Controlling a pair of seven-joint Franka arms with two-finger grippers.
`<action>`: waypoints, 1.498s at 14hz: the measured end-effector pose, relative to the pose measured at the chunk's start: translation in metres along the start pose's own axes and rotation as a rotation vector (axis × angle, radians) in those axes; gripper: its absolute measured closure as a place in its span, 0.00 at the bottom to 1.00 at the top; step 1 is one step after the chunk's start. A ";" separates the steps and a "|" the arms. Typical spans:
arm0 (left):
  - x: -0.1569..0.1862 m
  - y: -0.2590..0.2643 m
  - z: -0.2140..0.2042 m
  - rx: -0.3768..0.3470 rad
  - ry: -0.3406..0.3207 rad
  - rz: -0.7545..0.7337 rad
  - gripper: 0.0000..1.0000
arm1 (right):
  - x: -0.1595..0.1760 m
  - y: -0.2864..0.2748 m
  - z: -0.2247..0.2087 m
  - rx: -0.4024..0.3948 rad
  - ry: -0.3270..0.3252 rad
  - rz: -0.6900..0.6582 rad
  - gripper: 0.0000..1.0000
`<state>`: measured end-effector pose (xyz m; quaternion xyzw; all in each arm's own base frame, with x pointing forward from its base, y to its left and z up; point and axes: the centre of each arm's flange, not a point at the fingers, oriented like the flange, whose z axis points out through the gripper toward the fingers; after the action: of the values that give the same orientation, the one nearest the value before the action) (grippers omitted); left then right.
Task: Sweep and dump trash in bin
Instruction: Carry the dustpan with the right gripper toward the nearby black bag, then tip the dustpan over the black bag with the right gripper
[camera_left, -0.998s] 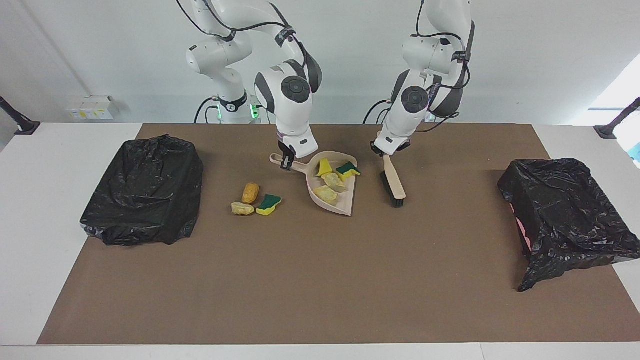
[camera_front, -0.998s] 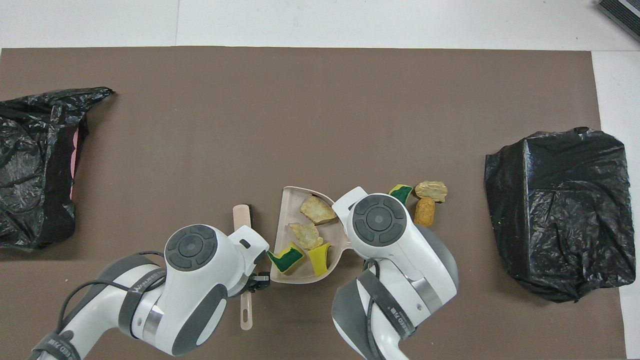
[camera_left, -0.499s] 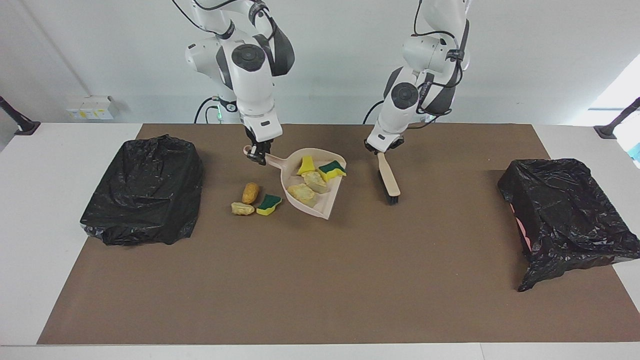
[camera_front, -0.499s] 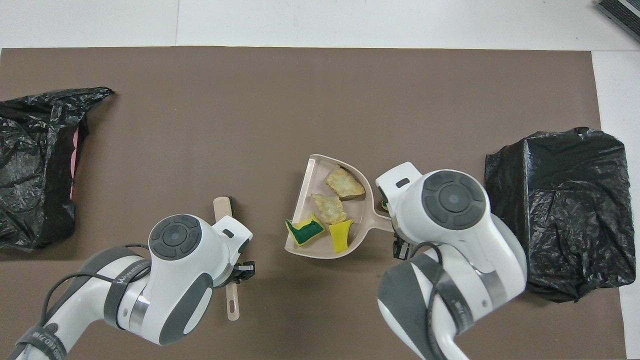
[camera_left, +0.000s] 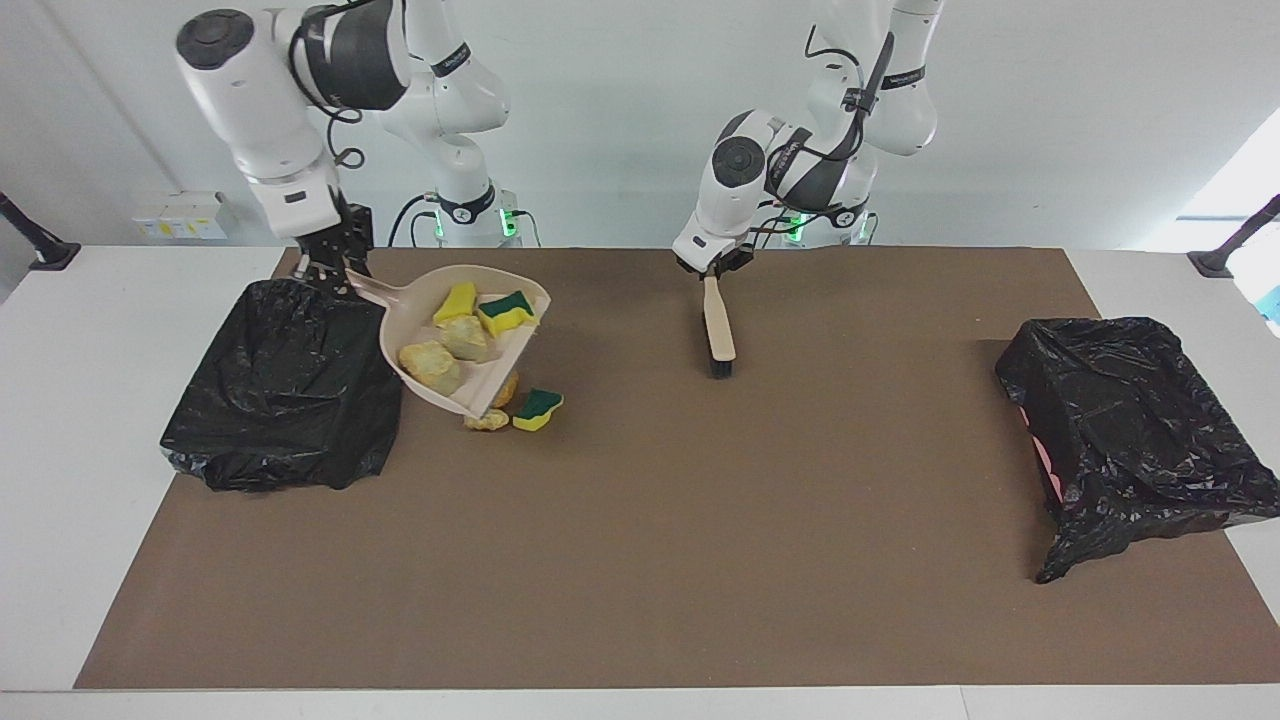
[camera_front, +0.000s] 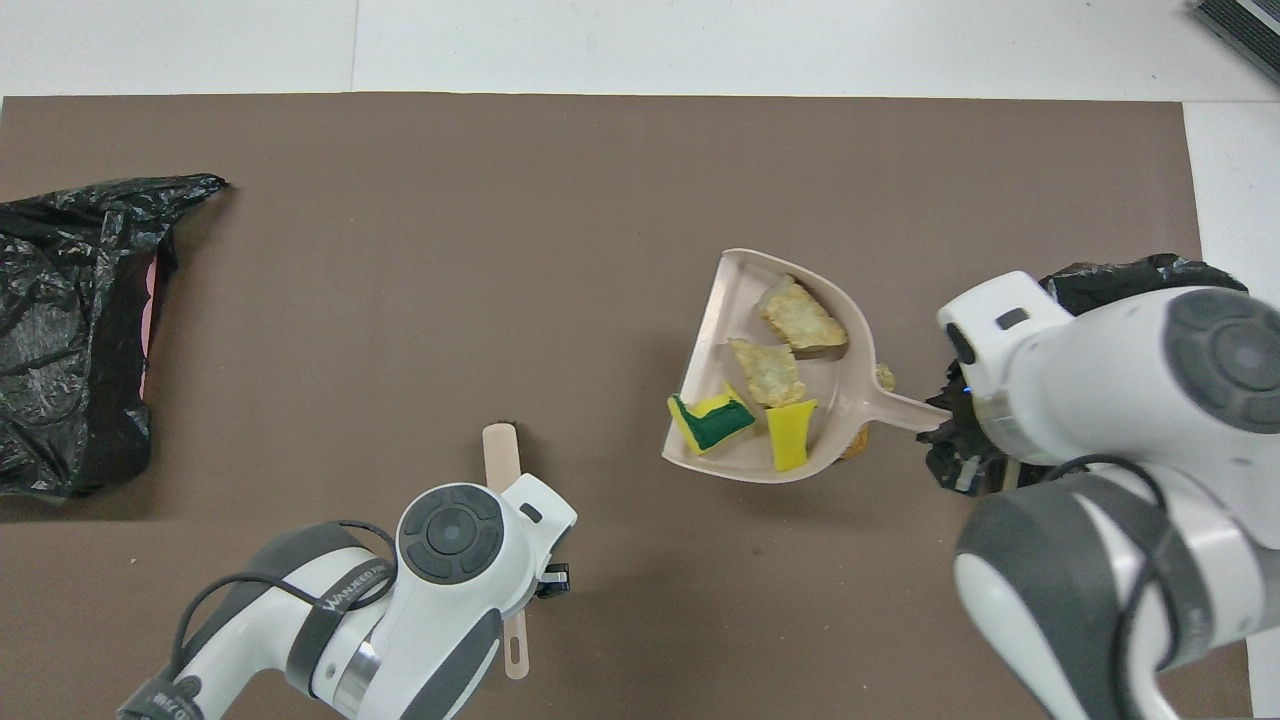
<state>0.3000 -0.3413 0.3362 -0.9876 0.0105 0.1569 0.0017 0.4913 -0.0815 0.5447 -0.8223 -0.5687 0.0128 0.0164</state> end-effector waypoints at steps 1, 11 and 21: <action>-0.001 0.001 0.000 -0.005 -0.009 -0.004 0.74 | -0.030 0.005 -0.001 0.002 0.004 -0.002 0.68; 0.071 -0.056 -0.067 -0.115 0.072 -0.166 0.00 | -0.188 0.026 -0.023 -0.143 -0.279 -0.192 0.68; 0.201 -0.179 -0.199 -0.140 0.304 -0.073 0.00 | -0.141 0.057 0.010 -0.105 -0.646 -0.449 0.68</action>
<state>0.5569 -0.1679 0.4633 -0.9973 -0.0363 0.0059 -0.0631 0.4951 -0.2333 0.5327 -0.6309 -0.7100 0.2381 -0.2030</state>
